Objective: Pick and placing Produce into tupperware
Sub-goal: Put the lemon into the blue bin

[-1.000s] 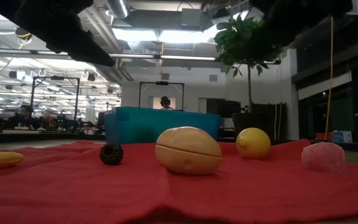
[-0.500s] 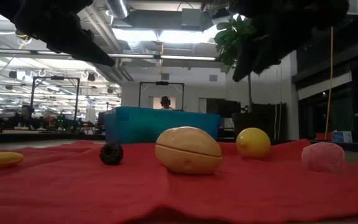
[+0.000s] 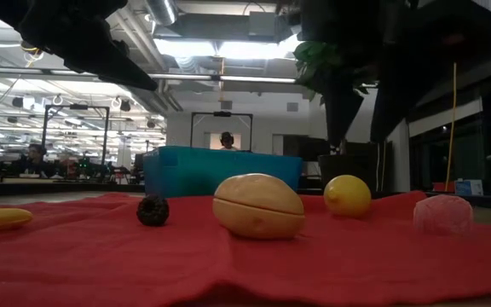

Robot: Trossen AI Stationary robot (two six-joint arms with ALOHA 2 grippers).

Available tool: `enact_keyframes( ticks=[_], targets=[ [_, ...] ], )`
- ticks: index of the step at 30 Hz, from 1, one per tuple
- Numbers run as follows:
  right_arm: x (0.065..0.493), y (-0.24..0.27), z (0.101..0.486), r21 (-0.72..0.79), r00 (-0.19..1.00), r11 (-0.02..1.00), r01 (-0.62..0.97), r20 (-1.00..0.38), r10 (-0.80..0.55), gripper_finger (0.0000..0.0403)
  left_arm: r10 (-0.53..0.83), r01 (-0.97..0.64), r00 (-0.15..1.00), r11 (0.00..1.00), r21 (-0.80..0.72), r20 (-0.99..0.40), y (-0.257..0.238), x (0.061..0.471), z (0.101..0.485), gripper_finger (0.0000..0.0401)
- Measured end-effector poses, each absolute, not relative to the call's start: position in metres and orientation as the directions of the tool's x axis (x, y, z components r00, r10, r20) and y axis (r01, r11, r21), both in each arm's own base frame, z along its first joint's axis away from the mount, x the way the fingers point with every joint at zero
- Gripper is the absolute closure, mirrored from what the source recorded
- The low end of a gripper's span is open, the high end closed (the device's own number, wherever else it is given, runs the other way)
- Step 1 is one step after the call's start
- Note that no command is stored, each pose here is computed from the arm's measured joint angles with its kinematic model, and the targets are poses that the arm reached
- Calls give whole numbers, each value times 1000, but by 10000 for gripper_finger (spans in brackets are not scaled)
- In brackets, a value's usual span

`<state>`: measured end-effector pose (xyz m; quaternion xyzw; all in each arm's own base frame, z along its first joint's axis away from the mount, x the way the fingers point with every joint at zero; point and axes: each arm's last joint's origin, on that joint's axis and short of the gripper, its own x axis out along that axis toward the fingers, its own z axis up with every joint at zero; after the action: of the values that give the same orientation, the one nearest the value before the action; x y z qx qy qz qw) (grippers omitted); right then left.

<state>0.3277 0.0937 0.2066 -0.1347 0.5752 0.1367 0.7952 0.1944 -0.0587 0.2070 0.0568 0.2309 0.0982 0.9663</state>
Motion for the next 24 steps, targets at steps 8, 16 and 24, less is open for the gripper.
enact_keyframes(
  ticks=[8,16,24],
  targets=[
    [332,94,191,-78,261,916,-392,-965,30,128,217,-162,871,974,159,-441,-59,194,206,222],
    [340,96,177,-84,258,907,-413,-966,28,128,219,-161,866,973,165,-449,-58,194,205,222],
    [343,96,167,-88,238,907,-412,-971,14,128,220,-160,864,973,167,-453,-58,193,205,222]
  ],
)
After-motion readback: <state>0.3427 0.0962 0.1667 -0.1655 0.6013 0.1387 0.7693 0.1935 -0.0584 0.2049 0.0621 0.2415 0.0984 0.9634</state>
